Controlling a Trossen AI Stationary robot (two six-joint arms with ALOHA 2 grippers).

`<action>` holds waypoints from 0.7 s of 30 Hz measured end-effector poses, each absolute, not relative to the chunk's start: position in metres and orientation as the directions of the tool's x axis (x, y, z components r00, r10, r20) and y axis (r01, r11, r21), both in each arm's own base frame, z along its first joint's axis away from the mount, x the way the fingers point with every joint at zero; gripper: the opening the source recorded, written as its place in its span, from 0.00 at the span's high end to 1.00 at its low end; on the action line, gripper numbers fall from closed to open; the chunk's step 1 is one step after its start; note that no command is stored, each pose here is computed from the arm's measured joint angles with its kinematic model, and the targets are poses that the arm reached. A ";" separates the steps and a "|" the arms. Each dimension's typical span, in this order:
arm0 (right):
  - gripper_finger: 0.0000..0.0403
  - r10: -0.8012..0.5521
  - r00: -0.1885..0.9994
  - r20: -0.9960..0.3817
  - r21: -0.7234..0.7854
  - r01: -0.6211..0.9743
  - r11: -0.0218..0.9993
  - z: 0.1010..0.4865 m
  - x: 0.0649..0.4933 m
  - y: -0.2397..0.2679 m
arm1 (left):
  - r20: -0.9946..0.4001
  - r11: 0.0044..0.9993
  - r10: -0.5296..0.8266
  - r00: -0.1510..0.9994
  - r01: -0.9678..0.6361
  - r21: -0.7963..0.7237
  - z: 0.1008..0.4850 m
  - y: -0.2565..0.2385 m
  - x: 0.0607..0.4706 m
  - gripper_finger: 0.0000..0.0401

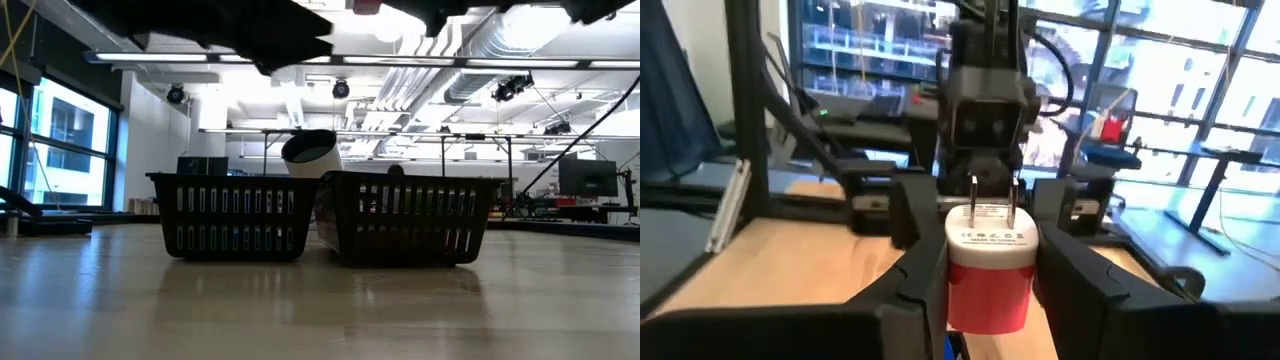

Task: Pick & Place Office items
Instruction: Put the pink and white charger adapter into the right black bin

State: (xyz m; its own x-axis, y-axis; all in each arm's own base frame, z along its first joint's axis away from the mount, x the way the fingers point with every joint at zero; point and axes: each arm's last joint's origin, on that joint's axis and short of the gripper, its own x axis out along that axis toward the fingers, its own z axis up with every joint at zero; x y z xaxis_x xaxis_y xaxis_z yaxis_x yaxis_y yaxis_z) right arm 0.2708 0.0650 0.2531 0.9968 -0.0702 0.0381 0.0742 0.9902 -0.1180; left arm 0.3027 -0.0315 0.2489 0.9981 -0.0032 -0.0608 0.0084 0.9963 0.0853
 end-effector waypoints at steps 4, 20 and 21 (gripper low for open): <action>0.73 -0.074 0.997 -0.016 -0.111 0.072 0.991 0.253 0.260 0.070 | -0.121 0.996 -0.005 0.993 0.016 0.087 0.263 -0.029 0.284 0.41; 0.73 -0.064 0.995 -0.074 0.141 0.075 0.987 0.172 0.248 0.068 | -0.086 0.999 -0.008 0.996 0.003 -0.049 0.238 -0.023 0.229 0.42; 0.73 -0.051 0.996 -0.078 0.153 0.063 0.986 0.167 0.252 0.069 | -0.082 0.999 -0.007 0.997 0.003 -0.052 0.237 -0.023 0.229 0.42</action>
State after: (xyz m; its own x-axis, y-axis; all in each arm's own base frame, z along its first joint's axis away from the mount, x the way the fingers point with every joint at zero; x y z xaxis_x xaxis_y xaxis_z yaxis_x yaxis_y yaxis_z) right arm 0.2517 0.0692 0.1667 0.9956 -0.0514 -0.0781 0.0629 0.9862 0.1533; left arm 0.2288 -0.0232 0.2366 0.9966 -0.0072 -0.0822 0.0030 0.9986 -0.0521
